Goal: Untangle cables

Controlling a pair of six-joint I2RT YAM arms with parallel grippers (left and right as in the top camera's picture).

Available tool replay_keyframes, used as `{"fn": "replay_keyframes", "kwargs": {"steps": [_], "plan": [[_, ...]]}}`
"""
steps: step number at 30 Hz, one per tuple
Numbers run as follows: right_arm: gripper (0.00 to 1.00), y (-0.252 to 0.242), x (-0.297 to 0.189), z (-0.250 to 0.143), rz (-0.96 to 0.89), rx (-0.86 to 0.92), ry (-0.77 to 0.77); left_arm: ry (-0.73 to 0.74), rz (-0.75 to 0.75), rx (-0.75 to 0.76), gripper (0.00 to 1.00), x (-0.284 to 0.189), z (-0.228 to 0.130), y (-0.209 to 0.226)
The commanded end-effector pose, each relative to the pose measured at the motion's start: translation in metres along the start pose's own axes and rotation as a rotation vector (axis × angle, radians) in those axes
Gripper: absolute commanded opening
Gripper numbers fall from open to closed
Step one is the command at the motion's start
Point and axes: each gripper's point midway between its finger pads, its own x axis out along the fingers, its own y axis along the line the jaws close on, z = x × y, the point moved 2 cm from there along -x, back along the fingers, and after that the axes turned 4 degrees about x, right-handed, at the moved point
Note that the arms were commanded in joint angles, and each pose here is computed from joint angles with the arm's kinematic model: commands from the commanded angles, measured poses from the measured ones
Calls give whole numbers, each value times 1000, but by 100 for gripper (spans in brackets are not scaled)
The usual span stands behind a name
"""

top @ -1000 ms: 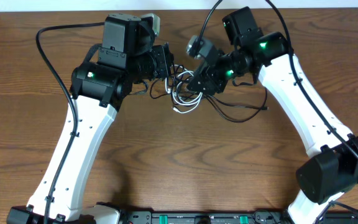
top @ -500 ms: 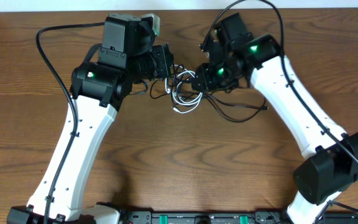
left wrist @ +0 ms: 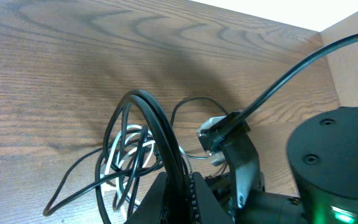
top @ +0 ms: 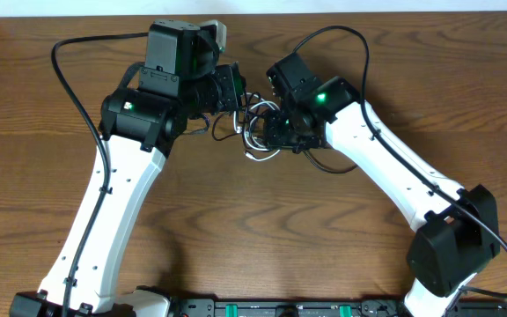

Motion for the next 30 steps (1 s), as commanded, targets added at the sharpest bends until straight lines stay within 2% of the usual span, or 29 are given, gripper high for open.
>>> {"fn": "replay_keyframes", "kwargs": {"steps": [1,5,11,18,22,27,30], "plan": [[29,-6,9,-1,-30,29,-3,-8,-14,-11,8,-2,5,-2],[14,-6,6,1,-13,-25,0,-4,-8,-12,8,-2,4,0],[1,-12,-4,2,19,-61,22,-2,56,-19,8,3,-1,12],[1,-31,-19,2,30,-123,62,17,93,-24,8,10,-8,22],[1,-29,-28,-1,107,-293,85,19,143,-28,8,13,-11,32],[1,-48,-50,9,109,-443,39,60,166,-40,8,22,-22,40],[1,-60,-70,19,106,-472,-17,99,184,-50,8,30,-29,46]]}}
